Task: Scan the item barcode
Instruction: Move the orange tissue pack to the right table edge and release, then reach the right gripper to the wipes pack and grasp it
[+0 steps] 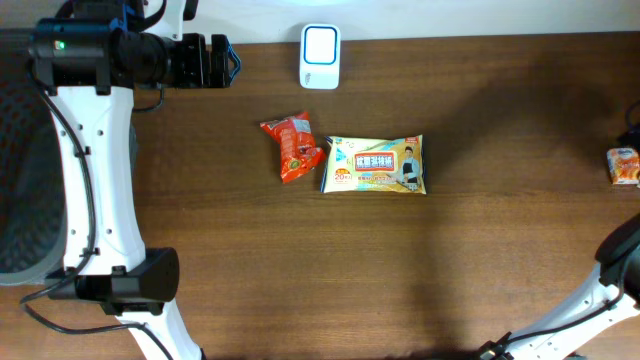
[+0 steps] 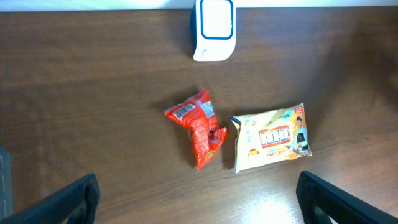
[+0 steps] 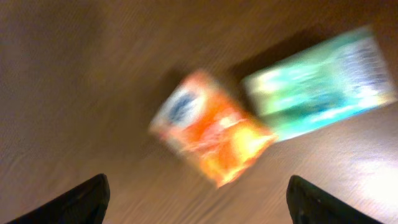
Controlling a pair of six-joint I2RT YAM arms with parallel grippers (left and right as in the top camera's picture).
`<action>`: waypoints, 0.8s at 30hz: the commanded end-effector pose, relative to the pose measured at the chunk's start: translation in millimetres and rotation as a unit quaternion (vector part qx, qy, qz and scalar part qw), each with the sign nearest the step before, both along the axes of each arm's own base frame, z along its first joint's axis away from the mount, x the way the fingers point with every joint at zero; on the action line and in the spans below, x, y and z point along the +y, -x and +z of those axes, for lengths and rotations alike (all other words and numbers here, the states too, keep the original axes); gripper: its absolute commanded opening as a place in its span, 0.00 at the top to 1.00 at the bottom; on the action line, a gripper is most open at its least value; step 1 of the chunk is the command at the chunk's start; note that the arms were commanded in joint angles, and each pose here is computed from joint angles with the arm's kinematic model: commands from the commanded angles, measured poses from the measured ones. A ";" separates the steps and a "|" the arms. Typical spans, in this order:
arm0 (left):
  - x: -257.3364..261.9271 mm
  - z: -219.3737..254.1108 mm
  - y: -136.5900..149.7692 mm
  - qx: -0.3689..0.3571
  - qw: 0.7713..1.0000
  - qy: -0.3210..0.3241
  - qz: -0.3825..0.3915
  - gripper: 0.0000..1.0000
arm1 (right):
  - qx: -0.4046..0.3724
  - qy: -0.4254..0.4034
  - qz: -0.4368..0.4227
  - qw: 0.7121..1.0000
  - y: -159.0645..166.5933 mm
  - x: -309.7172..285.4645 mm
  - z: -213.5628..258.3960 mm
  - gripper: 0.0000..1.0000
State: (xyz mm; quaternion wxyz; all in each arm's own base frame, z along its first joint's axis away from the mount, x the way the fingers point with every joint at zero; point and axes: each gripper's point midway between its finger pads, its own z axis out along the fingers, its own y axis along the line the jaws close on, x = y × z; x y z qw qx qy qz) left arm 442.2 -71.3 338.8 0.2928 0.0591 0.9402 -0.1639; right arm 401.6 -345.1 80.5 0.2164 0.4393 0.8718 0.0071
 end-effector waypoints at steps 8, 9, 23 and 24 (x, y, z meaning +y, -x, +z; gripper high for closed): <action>2.4 7.0 1.6 -0.013 1.000 -0.003 -0.006 0.01 | 0.004 -0.183 0.436 0.881 -58.2 311.1 -2.2 0.01; 2.6 7.0 1.6 -0.013 1.000 -0.003 -0.005 0.01 | 0.038 -0.160 0.459 0.873 -54.3 331.8 -10.0 0.01; 1.5 7.0 1.8 -0.013 1.000 -0.003 -0.007 0.01 | 0.173 -0.118 0.476 0.854 -13.3 411.2 -50.4 0.01; 1.4 7.0 1.9 -0.013 1.000 -0.003 -0.007 0.01 | 0.169 -0.124 0.477 0.854 -11.7 413.4 -57.2 0.00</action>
